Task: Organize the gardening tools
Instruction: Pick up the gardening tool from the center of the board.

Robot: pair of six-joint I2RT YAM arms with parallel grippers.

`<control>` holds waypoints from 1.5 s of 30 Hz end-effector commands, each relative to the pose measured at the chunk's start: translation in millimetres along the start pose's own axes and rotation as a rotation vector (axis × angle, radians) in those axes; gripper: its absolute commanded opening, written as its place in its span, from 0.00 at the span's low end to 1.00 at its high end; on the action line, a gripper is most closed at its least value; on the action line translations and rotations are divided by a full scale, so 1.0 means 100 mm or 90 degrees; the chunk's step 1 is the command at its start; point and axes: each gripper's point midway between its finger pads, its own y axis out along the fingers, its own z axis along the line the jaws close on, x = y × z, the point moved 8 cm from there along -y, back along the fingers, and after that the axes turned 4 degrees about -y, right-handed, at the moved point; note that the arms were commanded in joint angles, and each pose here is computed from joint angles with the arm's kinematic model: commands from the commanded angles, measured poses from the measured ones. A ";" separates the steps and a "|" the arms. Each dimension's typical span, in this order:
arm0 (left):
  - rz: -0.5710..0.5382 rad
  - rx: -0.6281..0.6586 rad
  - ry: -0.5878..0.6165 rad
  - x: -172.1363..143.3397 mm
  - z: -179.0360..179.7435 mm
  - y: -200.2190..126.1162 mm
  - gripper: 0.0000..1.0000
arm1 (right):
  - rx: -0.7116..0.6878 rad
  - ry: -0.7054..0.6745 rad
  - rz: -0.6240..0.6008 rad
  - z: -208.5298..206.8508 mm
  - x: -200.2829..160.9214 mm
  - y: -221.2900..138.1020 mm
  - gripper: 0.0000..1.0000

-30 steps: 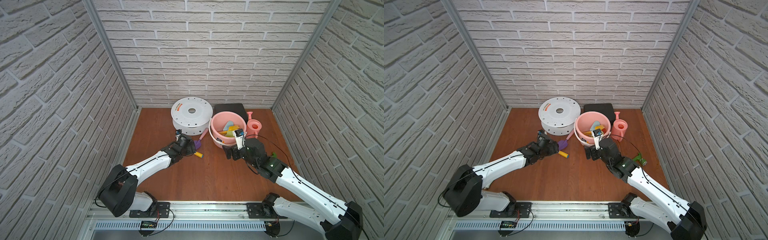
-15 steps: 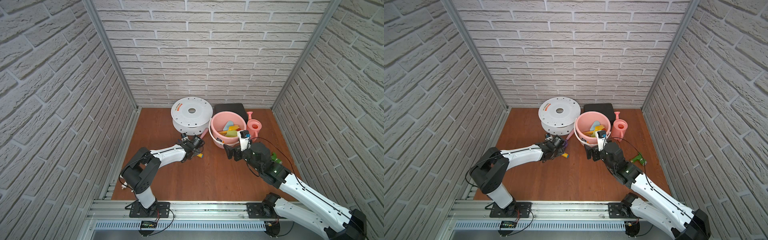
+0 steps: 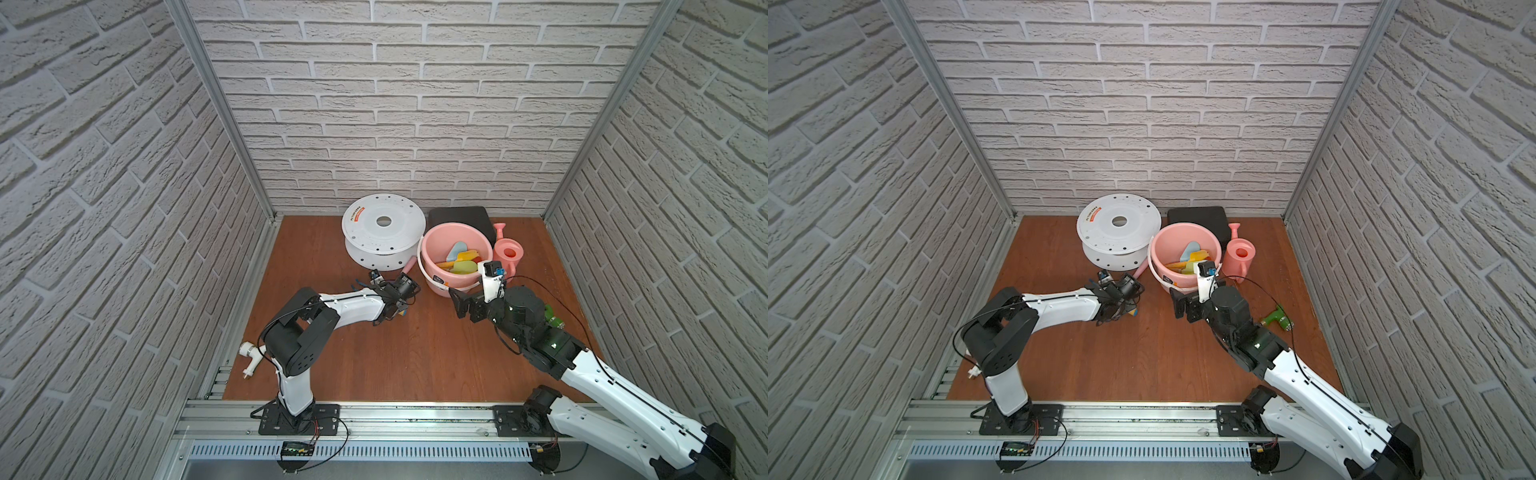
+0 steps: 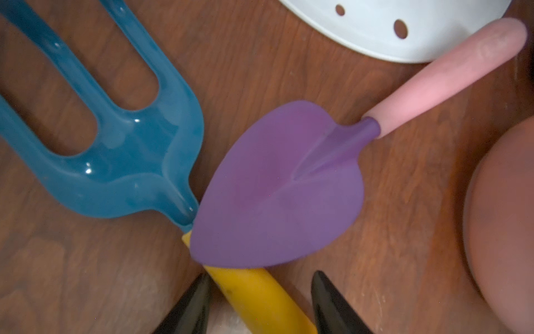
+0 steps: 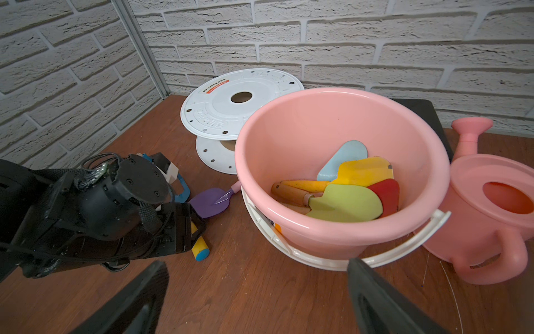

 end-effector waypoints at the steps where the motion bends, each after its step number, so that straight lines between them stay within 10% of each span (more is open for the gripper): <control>1: 0.019 0.025 -0.019 -0.03 0.12 0.09 0.43 | 0.002 0.014 -0.025 0.01 0.03 -0.01 1.00; 22: -0.112 0.050 0.003 0.31 0.60 -0.53 0.04 | -0.020 0.059 -0.022 -0.03 -0.02 0.04 0.99; 38: -0.338 -0.136 0.387 0.45 0.36 -1.32 0.00 | 0.146 0.082 0.038 0.34 0.16 0.36 0.93; 45: -0.362 -0.272 0.443 0.32 0.35 -1.42 0.00 | 0.198 0.104 0.057 0.51 0.37 0.58 0.81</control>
